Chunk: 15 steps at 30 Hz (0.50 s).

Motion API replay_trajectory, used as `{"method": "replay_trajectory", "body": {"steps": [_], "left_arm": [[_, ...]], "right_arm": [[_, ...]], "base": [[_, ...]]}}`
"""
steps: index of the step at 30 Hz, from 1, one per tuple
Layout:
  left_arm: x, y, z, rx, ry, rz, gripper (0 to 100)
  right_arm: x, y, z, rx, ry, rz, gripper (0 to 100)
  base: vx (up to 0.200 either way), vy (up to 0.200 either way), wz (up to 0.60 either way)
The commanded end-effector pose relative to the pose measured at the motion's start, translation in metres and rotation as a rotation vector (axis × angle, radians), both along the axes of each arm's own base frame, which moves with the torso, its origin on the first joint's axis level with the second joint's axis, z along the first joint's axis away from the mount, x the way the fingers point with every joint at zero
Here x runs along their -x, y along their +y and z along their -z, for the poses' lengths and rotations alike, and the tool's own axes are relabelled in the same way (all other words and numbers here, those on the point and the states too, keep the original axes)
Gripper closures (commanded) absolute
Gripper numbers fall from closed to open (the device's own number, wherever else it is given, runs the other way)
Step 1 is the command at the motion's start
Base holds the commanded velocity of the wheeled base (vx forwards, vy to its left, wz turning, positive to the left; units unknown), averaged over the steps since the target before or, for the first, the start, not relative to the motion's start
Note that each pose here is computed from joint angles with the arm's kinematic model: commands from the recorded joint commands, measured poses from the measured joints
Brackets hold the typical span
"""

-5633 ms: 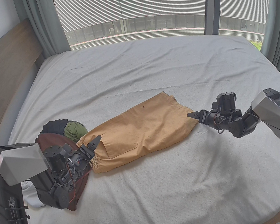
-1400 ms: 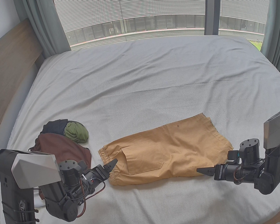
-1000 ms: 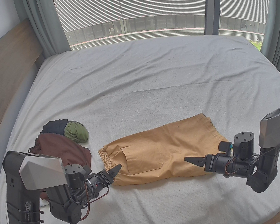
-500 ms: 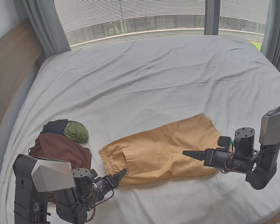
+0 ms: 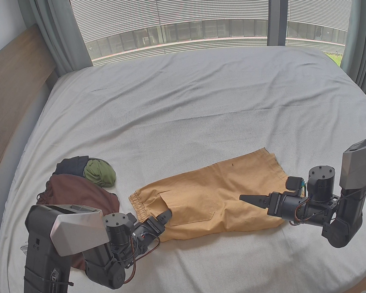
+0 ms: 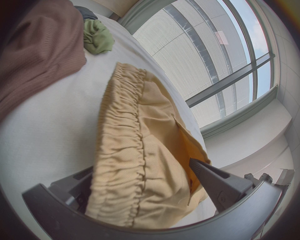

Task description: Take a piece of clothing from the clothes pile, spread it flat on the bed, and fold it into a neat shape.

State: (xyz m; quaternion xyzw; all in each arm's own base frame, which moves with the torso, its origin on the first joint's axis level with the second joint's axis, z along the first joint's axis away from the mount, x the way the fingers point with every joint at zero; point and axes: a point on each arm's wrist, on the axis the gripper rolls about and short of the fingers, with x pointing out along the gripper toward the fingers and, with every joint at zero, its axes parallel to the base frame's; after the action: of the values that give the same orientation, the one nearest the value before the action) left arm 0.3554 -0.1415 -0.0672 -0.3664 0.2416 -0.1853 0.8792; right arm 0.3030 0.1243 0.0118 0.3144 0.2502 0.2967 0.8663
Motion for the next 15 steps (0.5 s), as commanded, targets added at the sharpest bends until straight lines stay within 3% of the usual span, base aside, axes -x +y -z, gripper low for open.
{"method": "replay_trajectory", "body": {"steps": [1,14,15], "left_arm": [[-0.0042,-0.0047,-0.0016,0.014,-0.02,0.007,0],[-0.0032,-0.003,-0.0007,0.018,-0.011,0.002,0],[-0.0035,-0.0025,-0.0013,0.019,-0.012,0.0,100]], "right_arm": [[-0.0004,-0.0008,0.0009,-0.004,0.003,0.004,0],[-0.0013,-0.001,0.0019,-0.008,0.008,0.007,0],[-0.0013,-0.001,0.0019,-0.008,0.008,0.007,0]], "base": [[0.0,0.0,0.0],[0.0,0.0,0.0],[0.0,0.0,0.0]]}}
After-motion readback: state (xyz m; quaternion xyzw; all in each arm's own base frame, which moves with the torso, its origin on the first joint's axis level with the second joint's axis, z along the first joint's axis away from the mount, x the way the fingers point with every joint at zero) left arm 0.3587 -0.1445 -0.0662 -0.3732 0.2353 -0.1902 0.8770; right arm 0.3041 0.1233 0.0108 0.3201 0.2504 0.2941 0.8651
